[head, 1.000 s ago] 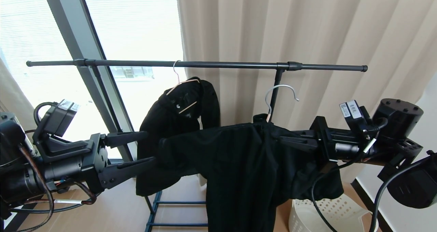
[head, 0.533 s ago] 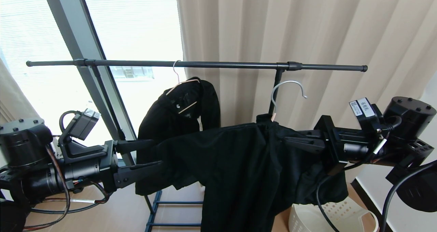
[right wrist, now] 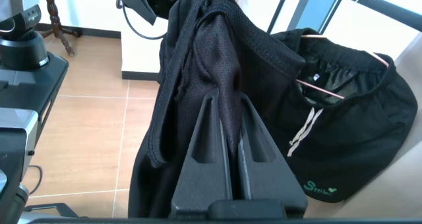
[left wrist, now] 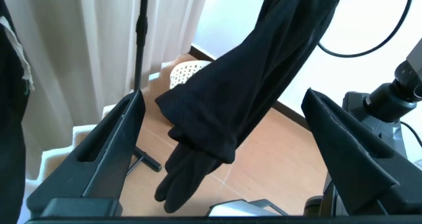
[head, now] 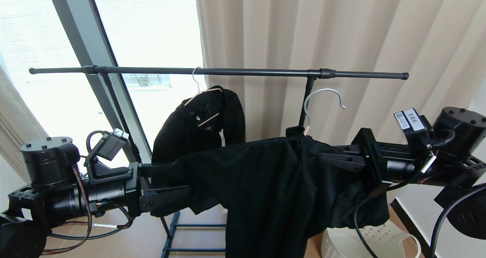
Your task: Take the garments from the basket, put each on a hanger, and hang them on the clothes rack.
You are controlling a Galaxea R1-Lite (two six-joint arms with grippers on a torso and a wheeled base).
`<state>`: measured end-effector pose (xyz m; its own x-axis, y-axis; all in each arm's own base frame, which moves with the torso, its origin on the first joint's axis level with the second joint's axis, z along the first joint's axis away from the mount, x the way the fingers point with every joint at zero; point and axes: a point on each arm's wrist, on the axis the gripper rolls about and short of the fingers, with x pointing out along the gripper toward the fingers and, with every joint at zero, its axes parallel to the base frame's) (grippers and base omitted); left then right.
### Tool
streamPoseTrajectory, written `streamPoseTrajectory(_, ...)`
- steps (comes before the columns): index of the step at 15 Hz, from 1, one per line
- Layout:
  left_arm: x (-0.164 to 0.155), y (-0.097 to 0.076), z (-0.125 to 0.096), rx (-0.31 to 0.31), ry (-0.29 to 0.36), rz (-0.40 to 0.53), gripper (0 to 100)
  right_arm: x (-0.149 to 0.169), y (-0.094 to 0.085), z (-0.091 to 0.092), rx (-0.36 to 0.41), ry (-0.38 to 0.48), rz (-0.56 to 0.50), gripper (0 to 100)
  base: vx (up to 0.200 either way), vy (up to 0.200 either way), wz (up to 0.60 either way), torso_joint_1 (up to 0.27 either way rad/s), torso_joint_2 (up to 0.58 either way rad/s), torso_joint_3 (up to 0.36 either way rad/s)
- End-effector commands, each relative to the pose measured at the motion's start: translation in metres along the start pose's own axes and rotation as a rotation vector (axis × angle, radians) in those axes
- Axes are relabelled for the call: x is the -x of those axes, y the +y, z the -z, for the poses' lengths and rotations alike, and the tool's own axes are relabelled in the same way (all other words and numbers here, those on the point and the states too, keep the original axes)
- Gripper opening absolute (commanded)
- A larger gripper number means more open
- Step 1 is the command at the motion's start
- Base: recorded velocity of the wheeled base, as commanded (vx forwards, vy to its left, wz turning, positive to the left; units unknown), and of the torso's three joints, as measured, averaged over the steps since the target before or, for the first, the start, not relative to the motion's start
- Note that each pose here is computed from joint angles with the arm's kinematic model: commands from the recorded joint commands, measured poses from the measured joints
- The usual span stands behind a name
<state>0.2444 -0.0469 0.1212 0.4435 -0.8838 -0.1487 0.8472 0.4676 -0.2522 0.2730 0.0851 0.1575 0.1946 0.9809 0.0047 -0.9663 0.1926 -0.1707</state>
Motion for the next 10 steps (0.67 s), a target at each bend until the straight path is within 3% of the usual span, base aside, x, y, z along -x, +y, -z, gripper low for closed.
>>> streamPoseTrajectory(1,-0.0014,0.0014,0.0021,0.008,0.006,0.001,100,0.0002,0.0009,-0.0018,0.005,-0.002,-0.001,0,0.0,0.0,0.0,0.0,0.0,0.0)
streamPoseTrajectory(5,-0.003,0.001,0.0018,0.006,0.006,-0.022,100,0.001,0.0028,-0.0014,0.001,-0.001,-0.001,0,0.0,0.0,0.0,0.0,0.0,0.0)
streamPoseTrajectory(6,-0.0044,0.0008,0.0011,0.002,0.005,-0.037,0,0.0008,0.0024,-0.0013,0.004,-0.001,-0.001,0,0.0,0.0,0.0,0.0,0.0,0.0)
streamPoseTrajectory(10,-0.0044,0.0007,0.0004,0.0,0.003,-0.037,0,0.0005,0.0017,-0.0021,0.005,-0.002,-0.001,0,0.0,0.0,0.0,0.0,0.0,0.0)
